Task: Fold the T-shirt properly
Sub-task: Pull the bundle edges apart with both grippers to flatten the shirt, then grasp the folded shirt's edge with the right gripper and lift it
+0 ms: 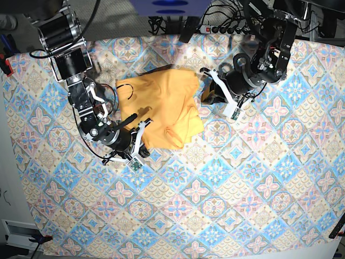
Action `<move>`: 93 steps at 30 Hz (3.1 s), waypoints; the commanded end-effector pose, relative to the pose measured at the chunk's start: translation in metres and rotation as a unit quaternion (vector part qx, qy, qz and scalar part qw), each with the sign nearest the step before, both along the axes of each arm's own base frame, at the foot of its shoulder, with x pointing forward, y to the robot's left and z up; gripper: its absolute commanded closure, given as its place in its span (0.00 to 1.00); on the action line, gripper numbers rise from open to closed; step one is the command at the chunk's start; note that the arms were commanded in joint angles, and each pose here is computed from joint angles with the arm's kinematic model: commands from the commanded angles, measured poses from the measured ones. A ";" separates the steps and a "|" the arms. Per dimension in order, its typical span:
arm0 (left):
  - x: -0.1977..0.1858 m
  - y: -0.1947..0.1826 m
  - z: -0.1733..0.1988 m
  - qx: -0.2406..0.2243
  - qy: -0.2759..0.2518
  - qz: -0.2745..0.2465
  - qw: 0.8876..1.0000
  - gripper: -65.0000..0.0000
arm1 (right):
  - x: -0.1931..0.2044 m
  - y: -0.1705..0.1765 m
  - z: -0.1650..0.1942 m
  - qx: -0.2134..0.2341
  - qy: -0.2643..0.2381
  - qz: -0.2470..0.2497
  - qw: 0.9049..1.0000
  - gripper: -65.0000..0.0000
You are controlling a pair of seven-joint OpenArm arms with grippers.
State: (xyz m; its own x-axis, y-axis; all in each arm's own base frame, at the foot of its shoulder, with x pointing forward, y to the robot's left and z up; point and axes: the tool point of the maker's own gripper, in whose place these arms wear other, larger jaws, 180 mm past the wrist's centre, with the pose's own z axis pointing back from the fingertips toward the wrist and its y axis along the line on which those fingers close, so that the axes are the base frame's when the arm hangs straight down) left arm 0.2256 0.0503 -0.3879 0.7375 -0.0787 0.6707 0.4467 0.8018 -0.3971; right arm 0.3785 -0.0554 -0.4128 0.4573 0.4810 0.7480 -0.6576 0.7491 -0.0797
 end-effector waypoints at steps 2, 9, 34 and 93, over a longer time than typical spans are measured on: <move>0.004 -0.013 0.011 -0.021 -0.018 -0.003 1.000 1.00 | 0.024 0.005 0.017 0.021 -0.025 -0.008 0.999 1.00; -0.011 -0.055 0.014 -0.055 -0.007 -0.040 0.998 1.00 | 0.043 -0.002 0.002 0.037 -0.018 -0.029 0.999 1.00; 0.025 -0.030 -0.050 0.027 0.033 -0.021 0.999 1.00 | 0.025 -0.077 -0.052 -0.004 0.033 -0.082 0.996 1.00; -0.008 -0.054 -0.024 -0.010 0.024 -0.021 0.999 1.00 | 0.036 -0.038 -0.025 -0.012 0.027 -0.046 0.998 1.00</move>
State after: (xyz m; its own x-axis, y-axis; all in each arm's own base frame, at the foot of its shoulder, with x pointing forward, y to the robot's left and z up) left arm 0.2126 -0.0007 -0.4187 0.7801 -0.1100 0.6159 0.4503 0.7822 -0.4306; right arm 0.3942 -0.1009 -0.4607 0.5888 0.4712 0.6568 -0.5885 0.8069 -0.0513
